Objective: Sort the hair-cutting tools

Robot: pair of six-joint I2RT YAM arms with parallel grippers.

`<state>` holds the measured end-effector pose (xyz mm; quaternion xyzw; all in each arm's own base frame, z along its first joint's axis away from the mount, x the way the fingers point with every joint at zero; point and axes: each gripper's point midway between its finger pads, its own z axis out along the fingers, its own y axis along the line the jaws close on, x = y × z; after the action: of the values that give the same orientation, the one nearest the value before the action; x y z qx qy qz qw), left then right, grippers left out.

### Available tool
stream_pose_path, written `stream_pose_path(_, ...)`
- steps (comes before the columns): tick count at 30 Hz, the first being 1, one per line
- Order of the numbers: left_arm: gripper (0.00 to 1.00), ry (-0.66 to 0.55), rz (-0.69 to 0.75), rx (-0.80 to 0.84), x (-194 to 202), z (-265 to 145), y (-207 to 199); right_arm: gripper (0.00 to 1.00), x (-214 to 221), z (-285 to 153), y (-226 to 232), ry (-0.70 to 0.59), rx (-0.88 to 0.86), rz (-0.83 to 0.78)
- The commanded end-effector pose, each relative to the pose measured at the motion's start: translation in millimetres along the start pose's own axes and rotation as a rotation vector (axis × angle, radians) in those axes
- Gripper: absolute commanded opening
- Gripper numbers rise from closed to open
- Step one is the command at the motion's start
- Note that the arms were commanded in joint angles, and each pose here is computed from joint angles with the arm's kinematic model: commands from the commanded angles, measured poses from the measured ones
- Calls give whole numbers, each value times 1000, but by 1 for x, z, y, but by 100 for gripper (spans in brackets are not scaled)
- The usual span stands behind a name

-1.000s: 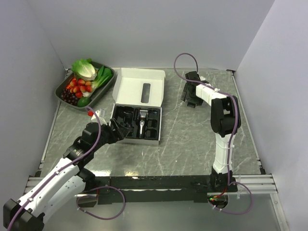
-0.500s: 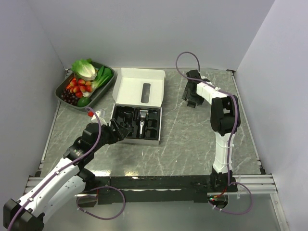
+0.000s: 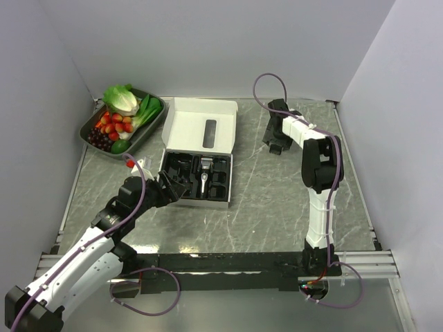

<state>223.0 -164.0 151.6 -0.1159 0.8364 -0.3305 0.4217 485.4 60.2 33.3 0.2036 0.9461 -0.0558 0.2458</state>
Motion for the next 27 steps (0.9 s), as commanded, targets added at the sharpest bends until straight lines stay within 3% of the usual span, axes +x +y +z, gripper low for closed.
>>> stream_pose_path(1,81,-32,3,56,-9,-1,-13,78,-8,-4,-3,-6,6,21)
stream_pose_path(18,81,-32,-5,65,-11,0,-17,82,-5,-2,-3,44,33,22)
stream_pose_path(27,81,-31,-19,74,-9,0,-18,76,1,-3,-5,79,43,10)
